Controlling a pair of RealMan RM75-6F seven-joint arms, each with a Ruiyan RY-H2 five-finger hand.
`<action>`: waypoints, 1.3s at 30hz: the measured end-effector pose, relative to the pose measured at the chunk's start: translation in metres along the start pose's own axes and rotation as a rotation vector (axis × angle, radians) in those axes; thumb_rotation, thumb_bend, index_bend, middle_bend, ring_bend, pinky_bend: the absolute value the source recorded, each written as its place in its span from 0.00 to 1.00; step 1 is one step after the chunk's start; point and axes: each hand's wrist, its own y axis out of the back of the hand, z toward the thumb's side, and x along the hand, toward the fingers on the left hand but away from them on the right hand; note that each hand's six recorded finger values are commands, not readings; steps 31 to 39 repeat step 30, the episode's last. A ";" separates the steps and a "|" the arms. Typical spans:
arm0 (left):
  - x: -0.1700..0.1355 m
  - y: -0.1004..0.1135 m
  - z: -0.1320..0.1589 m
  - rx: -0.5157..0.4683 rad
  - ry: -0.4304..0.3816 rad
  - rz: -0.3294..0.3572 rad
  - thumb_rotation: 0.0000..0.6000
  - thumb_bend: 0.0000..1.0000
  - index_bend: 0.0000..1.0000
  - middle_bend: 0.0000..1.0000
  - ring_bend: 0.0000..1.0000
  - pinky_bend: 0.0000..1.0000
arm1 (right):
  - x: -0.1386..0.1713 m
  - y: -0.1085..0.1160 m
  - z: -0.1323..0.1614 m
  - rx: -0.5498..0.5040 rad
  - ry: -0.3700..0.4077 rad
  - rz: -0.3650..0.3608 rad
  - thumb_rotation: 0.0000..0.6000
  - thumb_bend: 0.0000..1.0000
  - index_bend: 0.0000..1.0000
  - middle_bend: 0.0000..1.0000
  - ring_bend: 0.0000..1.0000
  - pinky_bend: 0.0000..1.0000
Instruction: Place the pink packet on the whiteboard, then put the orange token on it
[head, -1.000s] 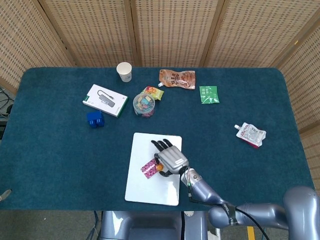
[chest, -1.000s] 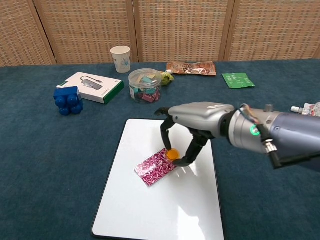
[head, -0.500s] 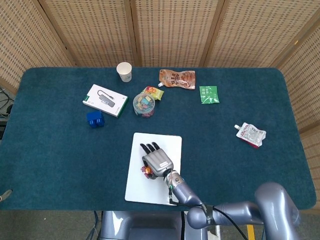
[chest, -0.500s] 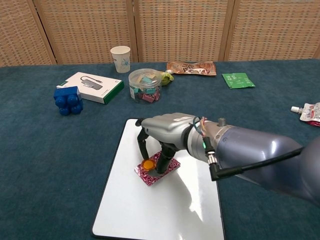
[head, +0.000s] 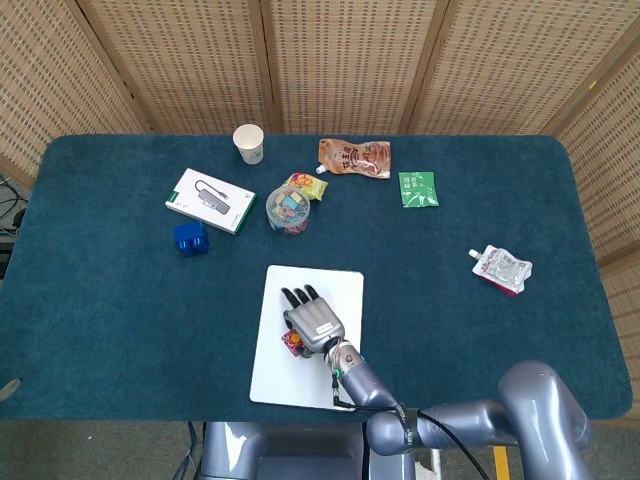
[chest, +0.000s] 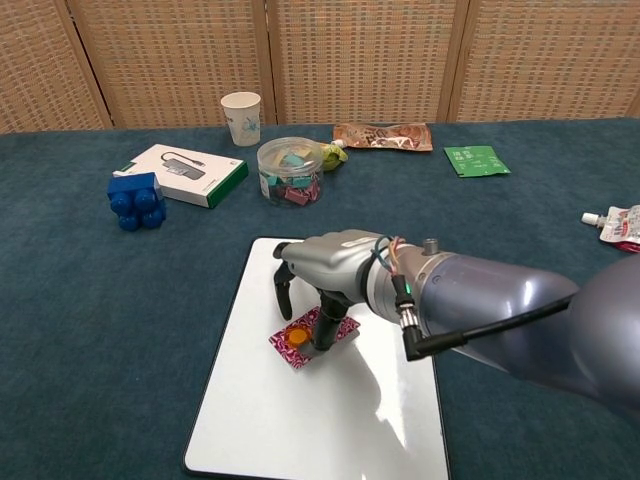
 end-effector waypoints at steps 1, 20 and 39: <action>0.000 0.000 0.000 0.000 0.001 0.000 1.00 0.05 0.00 0.00 0.00 0.00 | 0.001 0.001 0.000 -0.001 0.001 -0.002 1.00 0.36 0.38 0.00 0.00 0.00; -0.007 0.006 0.009 0.003 -0.029 0.032 1.00 0.05 0.00 0.00 0.00 0.00 | 0.054 0.071 -0.084 0.050 -0.021 -0.220 1.00 0.17 0.15 0.00 0.00 0.00; -0.016 0.013 0.016 0.062 -0.037 0.095 1.00 0.04 0.00 0.00 0.00 0.00 | 0.143 0.077 -0.239 -0.099 -0.227 -0.444 1.00 0.00 0.00 0.00 0.00 0.00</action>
